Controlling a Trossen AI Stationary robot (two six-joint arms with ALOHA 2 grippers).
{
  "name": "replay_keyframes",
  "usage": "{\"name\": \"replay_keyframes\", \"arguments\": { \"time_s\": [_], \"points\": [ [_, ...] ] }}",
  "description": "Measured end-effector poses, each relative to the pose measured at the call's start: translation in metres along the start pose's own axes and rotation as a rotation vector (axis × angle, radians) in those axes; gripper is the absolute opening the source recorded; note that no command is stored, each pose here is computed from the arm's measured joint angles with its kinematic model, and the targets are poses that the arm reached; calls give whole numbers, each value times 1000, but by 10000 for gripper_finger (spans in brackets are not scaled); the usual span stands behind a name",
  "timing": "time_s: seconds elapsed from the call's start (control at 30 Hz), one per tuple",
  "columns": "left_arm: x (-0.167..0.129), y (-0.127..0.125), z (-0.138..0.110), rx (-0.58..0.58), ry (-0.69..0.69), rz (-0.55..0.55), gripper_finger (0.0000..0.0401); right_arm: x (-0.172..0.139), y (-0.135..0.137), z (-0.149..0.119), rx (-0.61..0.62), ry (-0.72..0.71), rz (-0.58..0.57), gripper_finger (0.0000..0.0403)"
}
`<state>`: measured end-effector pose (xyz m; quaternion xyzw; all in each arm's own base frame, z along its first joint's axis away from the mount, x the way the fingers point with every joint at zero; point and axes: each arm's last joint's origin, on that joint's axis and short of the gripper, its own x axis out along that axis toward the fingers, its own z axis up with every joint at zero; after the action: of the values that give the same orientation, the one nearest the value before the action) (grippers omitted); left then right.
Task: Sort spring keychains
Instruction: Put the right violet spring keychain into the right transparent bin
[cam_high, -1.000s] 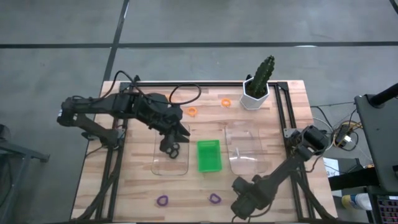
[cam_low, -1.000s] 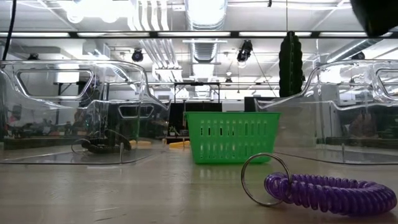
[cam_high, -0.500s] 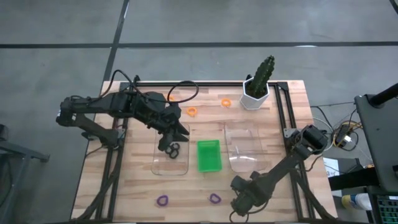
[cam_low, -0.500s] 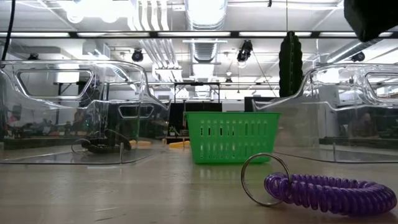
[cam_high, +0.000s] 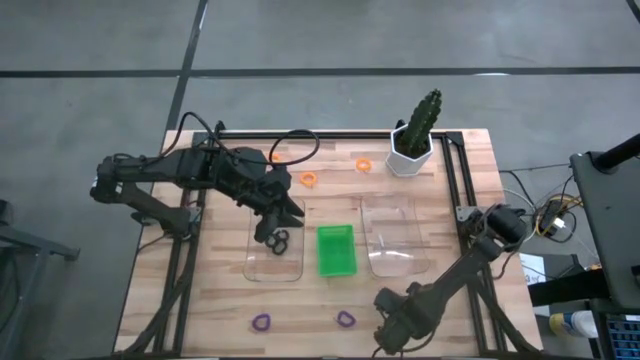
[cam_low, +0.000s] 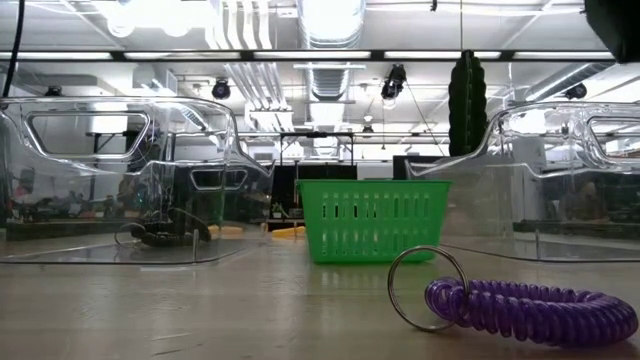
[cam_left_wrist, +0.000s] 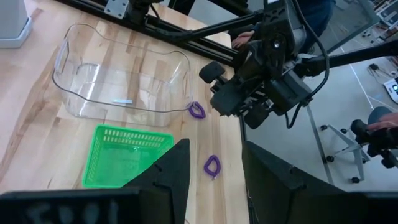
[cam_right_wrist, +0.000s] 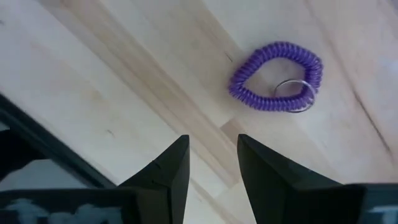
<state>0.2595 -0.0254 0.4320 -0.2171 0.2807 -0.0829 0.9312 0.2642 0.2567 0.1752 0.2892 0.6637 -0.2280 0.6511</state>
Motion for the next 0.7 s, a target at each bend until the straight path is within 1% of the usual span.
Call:
{"name": "replay_keyframes", "arguments": {
  "time_s": [0.3,0.4,0.5,0.6,0.7],
  "points": [
    [0,0,0,0,-2,-1,138,27,3,3,14,8,-69,130],
    [0,0,0,1,-2,-1,138,25,8,5,-24,5,-55,129],
    [0,0,0,1,-2,0,138,20,11,6,-66,-39,-42,126],
    [0,0,0,1,-2,0,138,17,9,10,-74,-73,-77,120],
    [0,0,0,0,-2,0,138,17,7,15,-81,-71,-88,114]
  ]
}}
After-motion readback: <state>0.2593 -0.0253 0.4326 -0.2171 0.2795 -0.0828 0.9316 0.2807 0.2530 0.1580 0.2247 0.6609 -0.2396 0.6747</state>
